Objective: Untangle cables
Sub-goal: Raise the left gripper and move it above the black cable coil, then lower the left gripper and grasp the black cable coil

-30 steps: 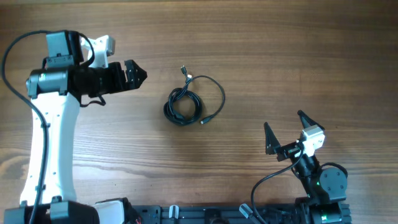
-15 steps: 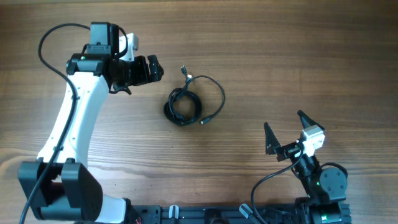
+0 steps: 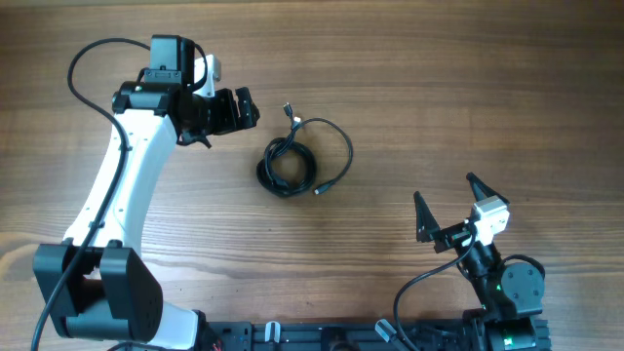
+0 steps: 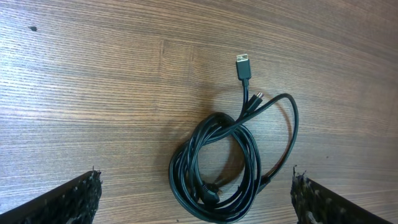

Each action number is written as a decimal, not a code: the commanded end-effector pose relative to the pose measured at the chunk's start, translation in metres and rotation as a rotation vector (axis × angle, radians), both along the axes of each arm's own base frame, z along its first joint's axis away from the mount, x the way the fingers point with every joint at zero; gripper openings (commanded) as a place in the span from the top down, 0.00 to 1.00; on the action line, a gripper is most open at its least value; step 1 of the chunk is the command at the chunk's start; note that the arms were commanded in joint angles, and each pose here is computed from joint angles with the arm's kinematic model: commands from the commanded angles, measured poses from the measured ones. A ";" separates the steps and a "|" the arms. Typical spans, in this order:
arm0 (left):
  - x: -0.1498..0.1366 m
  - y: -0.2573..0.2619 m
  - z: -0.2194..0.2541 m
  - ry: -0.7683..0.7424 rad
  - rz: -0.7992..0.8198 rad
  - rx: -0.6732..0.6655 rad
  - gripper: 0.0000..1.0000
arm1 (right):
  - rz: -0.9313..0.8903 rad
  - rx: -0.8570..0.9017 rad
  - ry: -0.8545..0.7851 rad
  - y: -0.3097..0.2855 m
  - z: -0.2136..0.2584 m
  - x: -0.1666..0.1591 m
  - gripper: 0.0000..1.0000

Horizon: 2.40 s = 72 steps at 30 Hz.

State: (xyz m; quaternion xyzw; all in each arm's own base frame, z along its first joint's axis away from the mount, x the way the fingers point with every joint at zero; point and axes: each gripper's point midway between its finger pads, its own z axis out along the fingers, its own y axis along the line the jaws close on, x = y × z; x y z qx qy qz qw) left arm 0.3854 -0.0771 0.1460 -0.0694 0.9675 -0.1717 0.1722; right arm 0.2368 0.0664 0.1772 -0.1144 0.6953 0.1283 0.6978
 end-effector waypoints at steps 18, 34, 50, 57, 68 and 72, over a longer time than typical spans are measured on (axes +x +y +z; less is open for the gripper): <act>0.007 0.000 0.002 -0.014 0.010 0.003 0.00 | -0.009 -0.012 -0.013 -0.002 0.001 0.000 0.00; 0.002 -0.040 -0.053 0.088 -0.127 0.095 0.35 | -0.009 -0.012 -0.012 -0.001 0.001 0.000 0.00; -0.009 -0.051 -0.131 0.252 -0.235 0.137 0.46 | -0.009 -0.011 -0.012 -0.002 0.001 0.000 0.00; -0.020 -0.049 -0.155 0.285 -0.223 0.137 0.58 | -0.009 -0.012 -0.013 -0.002 0.001 0.000 0.00; -0.026 -0.069 -0.149 0.311 -0.223 0.002 0.96 | -0.044 -0.105 -0.041 -0.007 0.001 0.002 0.00; -0.009 -0.089 -0.103 0.272 -0.179 -0.236 0.96 | -0.029 -0.105 -0.043 -0.005 0.001 0.001 0.00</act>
